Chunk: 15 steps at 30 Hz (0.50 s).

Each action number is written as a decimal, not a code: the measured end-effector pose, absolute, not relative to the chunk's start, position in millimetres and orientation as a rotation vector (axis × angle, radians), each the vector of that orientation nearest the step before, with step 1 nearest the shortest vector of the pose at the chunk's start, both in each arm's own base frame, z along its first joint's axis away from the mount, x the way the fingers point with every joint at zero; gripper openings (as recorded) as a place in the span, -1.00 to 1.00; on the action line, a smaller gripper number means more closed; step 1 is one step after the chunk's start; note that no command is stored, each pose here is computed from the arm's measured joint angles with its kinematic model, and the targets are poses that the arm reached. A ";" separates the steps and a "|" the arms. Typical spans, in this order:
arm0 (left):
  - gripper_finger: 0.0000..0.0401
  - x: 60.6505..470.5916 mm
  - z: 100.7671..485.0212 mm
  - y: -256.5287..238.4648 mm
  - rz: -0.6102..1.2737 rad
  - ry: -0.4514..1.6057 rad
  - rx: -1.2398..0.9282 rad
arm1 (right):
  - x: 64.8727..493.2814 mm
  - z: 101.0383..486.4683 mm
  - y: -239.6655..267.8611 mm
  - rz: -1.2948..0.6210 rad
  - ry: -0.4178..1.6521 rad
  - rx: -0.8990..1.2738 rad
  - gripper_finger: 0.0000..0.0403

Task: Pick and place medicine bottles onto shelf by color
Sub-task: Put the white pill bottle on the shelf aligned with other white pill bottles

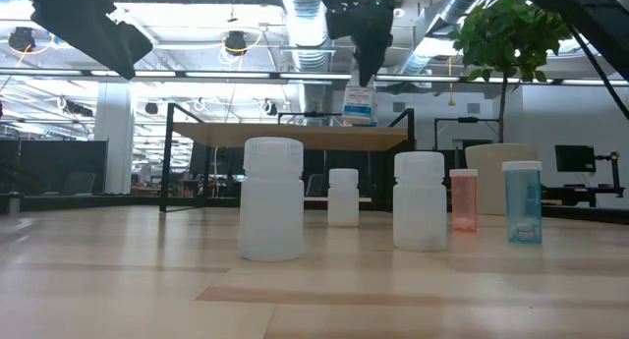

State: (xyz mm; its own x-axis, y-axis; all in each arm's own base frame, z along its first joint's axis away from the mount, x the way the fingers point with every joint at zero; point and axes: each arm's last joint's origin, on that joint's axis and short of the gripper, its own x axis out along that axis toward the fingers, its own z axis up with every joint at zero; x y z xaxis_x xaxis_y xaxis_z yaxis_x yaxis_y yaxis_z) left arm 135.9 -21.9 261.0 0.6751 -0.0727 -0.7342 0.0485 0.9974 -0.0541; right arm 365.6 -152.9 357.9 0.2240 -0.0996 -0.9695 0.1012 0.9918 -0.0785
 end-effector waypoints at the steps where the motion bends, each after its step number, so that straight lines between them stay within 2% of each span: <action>1: -0.46 135.9 261.0 -21.9 -0.068 0.827 -0.031 | 365.1 357.9 -153.9 -0.133 1.339 -0.007 -0.07; 15: -0.46 135.9 260.9 -21.9 -0.068 0.827 -0.031 | 359.2 357.9 -167.2 -0.134 1.345 -0.027 0.01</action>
State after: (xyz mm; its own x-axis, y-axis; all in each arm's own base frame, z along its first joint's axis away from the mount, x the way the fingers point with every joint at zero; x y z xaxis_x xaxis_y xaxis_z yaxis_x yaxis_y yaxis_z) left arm 135.9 -21.9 260.9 0.6748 -0.0726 -0.7344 0.0486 0.9974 -0.0540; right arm 359.2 -167.2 357.9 0.2177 -0.1122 -0.9695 0.0810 0.9920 -0.0966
